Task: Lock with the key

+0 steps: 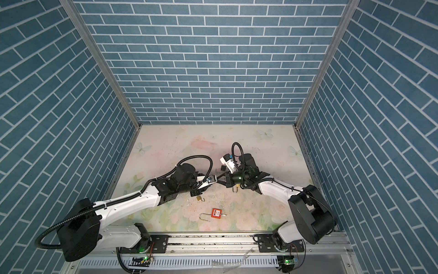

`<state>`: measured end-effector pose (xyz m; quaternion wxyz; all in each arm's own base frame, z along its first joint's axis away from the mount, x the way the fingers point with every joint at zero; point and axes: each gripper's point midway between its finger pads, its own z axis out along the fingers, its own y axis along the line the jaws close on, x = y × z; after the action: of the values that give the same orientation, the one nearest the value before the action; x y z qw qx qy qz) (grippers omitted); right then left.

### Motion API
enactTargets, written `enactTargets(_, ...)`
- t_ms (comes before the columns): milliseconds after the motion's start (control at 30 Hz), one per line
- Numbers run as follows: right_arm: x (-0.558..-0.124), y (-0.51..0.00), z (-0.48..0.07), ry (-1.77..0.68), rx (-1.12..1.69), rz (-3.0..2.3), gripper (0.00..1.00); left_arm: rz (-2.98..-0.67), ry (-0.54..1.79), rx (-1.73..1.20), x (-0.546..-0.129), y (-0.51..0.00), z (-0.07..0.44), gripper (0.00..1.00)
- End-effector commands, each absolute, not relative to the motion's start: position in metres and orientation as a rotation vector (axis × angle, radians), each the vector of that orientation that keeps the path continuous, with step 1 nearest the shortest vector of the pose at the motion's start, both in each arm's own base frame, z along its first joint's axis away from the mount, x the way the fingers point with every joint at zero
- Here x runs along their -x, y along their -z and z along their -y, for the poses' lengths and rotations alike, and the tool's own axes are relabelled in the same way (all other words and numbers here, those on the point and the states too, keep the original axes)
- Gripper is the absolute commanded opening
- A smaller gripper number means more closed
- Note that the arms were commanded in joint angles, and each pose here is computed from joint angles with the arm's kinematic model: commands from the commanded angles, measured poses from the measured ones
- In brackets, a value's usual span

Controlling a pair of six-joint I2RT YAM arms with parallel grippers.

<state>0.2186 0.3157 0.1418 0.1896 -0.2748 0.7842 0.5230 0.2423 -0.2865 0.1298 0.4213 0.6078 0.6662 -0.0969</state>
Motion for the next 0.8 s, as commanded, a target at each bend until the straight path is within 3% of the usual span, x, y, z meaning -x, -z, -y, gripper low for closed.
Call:
enactTargets(0,-0.173,-0.104,-0.326,-1.567,0.84,-2.367,0.0,-1.065,0.405,-1.189,-0.246,-0.316,0.351,0.0)
enactTargets(433,-0.163,-0.086,-0.333,-1.573,0.842,-2.423,0.0,-0.991,0.435,-1.094,-0.246,-0.342,0.351,0.0)
enactTargets(600,-0.174,-0.098,-0.328,-1.521,0.824,-2.392,0.0,-1.08,0.409,-1.043,-0.256,-0.332,0.342,0.0)
enactTargets(767,-0.205,-0.123,-0.313,-1.438,0.748,-2.341,0.0,-1.269,0.364,-1.018,-0.27,-0.289,0.329,0.0)
